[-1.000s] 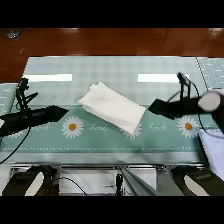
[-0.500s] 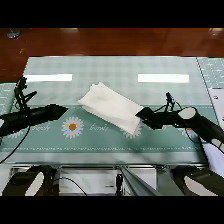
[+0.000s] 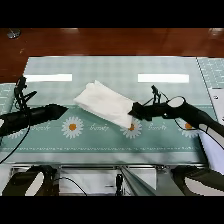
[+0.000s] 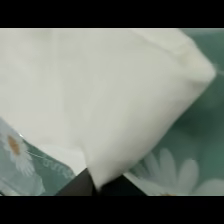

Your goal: Fold the shirts.

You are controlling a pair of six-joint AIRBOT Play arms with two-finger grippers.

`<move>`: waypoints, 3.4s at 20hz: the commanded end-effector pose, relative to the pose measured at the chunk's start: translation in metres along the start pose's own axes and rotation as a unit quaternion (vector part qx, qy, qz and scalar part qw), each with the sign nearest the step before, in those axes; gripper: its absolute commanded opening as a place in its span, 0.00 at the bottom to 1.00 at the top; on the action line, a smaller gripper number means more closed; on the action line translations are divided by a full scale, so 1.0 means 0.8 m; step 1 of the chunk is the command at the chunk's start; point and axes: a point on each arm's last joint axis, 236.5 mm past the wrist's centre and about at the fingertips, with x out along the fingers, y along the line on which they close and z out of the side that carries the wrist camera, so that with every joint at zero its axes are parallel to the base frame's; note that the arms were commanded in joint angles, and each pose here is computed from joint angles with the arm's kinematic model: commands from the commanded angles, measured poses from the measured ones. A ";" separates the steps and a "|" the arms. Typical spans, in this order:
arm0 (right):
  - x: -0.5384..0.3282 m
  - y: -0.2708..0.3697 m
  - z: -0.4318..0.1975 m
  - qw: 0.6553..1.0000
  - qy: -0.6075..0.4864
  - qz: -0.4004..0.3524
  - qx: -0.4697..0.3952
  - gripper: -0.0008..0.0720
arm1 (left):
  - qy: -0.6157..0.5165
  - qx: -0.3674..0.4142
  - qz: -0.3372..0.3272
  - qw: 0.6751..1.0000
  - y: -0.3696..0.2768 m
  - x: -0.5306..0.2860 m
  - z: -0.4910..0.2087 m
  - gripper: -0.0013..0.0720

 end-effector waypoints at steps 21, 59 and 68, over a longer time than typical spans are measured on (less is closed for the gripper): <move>-0.492 0.017 0.158 0.953 -0.259 -0.152 -0.039 0.04 | -0.007 -0.017 -0.023 1.000 -0.014 0.000 0.004 0.05; -0.241 0.028 0.162 0.902 -0.169 -0.303 -0.258 0.04 | 0.024 0.270 0.005 0.963 -0.176 0.052 0.166 0.05; -0.242 -0.100 0.148 0.894 -0.086 -0.416 -0.144 0.04 | 0.119 0.145 0.172 0.967 0.000 0.071 0.123 0.05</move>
